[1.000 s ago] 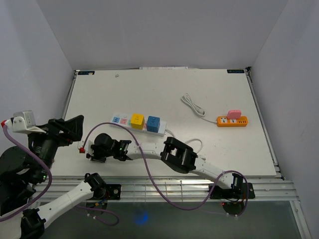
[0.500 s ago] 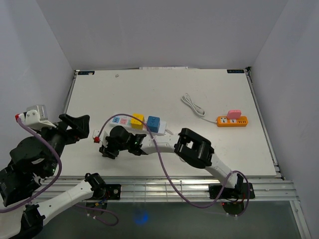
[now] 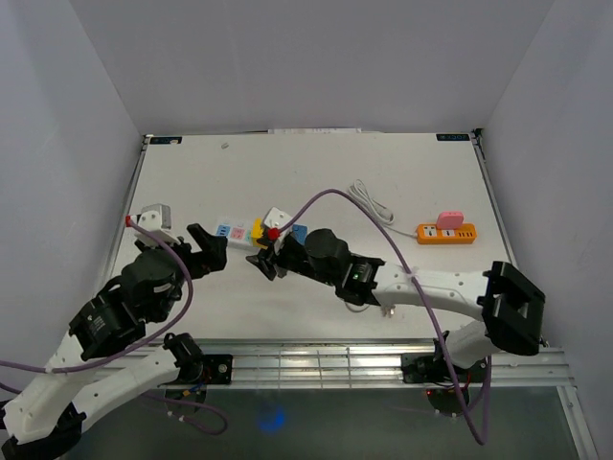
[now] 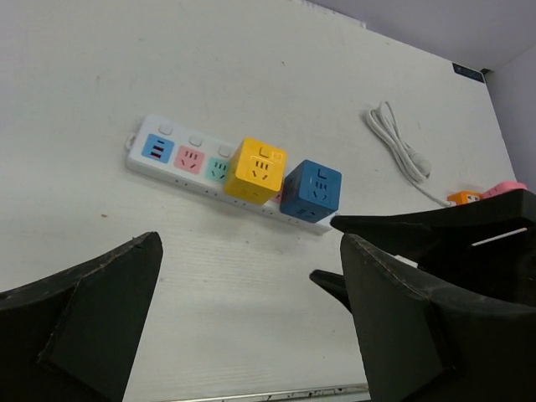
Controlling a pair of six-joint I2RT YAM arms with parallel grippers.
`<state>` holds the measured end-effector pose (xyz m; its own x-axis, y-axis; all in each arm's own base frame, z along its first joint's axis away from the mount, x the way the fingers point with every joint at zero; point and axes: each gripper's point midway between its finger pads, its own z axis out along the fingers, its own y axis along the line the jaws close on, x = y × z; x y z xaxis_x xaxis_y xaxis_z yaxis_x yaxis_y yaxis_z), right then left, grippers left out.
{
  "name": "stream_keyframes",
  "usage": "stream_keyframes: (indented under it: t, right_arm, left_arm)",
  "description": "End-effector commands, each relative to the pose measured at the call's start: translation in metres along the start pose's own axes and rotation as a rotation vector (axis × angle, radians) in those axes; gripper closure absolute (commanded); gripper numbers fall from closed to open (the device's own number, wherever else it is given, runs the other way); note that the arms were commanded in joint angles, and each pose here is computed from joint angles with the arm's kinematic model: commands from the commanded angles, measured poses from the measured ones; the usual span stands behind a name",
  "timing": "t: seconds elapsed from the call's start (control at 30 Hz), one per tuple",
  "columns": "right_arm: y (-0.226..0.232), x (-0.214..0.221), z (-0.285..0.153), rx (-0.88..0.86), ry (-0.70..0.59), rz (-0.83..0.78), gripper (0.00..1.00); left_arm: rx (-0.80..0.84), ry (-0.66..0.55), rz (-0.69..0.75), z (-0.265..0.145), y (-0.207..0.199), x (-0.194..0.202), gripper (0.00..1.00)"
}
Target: Insert the plug
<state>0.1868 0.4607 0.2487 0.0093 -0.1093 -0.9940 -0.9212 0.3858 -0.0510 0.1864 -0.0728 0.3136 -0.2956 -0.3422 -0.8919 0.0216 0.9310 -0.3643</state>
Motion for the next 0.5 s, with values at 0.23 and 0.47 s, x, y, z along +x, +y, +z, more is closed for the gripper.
stream_keyframes:
  t: [0.23,0.47]
  right_arm:
    - [-0.051,0.003,-0.1,0.293,-0.046,0.05,0.41]
    - [-0.077,0.008,-0.13,0.457,-0.094,0.108,0.35]
  left_arm:
    - [0.146,0.145,-0.147,0.049,-0.067,0.062,0.02]
    - [-0.172,0.135,-0.198,0.131,-0.028,0.088,0.05]
